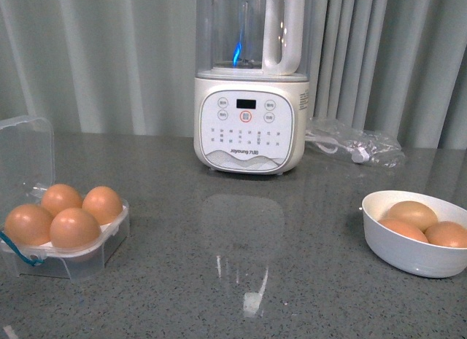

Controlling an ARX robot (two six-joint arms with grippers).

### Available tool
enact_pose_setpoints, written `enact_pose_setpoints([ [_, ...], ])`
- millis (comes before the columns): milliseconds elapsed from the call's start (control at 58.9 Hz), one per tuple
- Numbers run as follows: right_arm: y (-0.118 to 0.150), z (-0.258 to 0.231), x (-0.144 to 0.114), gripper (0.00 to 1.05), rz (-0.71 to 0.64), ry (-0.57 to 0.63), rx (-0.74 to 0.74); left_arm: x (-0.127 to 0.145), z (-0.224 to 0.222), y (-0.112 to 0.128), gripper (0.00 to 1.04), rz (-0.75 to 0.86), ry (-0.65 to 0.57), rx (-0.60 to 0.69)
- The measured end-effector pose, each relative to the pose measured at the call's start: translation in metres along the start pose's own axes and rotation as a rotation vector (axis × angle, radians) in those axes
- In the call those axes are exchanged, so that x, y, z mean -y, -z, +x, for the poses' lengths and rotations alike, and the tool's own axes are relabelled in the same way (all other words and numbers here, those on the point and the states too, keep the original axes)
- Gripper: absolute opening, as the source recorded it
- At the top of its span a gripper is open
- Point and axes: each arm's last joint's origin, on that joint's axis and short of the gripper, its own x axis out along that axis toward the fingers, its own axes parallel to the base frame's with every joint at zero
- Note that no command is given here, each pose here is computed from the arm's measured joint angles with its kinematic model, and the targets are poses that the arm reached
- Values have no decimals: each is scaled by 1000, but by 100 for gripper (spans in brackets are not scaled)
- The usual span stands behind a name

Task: Put egg into box

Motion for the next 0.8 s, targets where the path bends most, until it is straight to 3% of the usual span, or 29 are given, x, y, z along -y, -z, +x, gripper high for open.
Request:
enact_pose_setpoints([
  [391, 0, 0, 0, 98, 0, 0, 0, 2, 54, -19, 98, 1, 125, -42],
  [798, 0, 0, 0, 98, 0, 0, 0, 40, 64, -20, 98, -29, 222, -25],
])
